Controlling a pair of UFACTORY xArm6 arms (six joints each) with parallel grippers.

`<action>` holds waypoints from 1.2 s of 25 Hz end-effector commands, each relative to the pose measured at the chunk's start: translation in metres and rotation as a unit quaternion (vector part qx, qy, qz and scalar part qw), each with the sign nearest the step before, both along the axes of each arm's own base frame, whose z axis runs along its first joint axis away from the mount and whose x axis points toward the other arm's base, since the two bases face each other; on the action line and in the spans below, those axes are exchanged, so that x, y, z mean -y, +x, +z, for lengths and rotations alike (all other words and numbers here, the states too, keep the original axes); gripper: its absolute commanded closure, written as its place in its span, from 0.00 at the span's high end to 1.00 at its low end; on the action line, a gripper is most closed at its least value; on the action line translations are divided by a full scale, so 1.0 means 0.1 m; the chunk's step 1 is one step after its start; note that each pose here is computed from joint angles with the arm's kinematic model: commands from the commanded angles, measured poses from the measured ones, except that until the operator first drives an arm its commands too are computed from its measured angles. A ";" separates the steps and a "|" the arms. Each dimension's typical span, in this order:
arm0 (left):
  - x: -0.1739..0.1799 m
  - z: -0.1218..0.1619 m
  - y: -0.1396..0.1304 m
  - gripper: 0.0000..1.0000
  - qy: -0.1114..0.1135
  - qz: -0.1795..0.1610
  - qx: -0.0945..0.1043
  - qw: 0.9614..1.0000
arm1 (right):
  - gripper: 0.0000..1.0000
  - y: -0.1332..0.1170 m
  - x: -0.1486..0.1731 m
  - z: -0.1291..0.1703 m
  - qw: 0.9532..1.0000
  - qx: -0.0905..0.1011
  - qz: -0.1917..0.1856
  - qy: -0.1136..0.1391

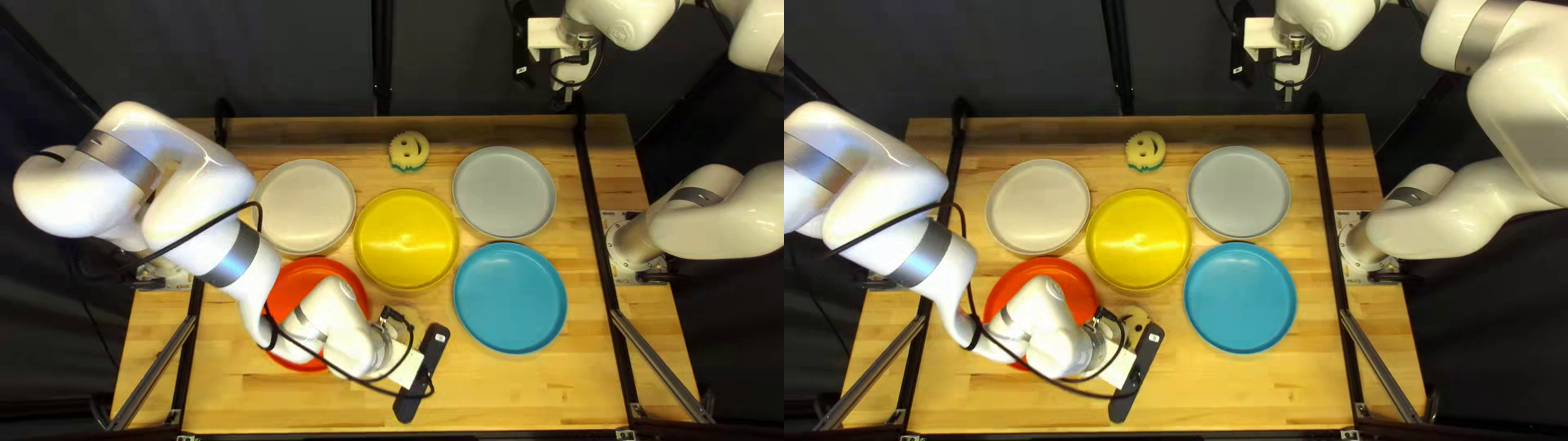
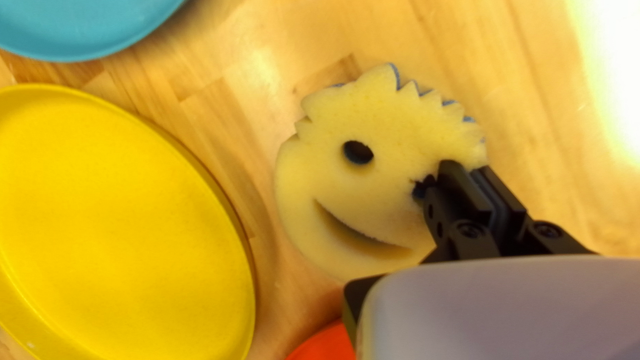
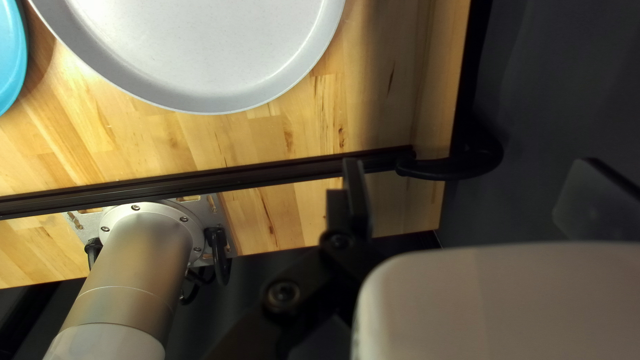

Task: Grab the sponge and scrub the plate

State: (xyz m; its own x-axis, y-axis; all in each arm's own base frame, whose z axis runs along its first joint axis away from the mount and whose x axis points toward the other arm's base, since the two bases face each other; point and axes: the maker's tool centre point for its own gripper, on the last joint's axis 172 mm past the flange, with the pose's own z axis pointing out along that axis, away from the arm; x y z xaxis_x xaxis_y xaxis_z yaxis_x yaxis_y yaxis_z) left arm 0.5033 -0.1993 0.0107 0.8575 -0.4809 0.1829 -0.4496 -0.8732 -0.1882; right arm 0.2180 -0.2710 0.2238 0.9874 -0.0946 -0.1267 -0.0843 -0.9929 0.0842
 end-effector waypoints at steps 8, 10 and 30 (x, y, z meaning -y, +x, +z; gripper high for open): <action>0.17 0.35 0.01 0.00 0.014 0.003 0.007 1.000 | 1.00 0.00 0.00 0.00 1.000 0.000 0.000 0.000; 0.26 0.57 0.07 0.00 0.024 0.001 0.008 1.000 | 1.00 0.00 0.00 0.00 1.000 0.000 0.000 0.000; 0.15 0.86 -0.33 0.00 0.060 0.043 -0.017 0.997 | 1.00 0.00 0.00 0.00 1.000 0.000 0.000 0.000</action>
State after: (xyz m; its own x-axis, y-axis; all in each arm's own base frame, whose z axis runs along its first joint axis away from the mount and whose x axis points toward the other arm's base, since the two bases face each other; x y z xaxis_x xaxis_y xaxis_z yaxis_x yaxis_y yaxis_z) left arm 0.4777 -0.2168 0.0963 0.8921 -0.4399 0.1029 -0.3980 -0.8731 -0.2816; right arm 0.2180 -0.2710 0.2238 0.9874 -0.0946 -0.1267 -0.0843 -0.9929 0.0842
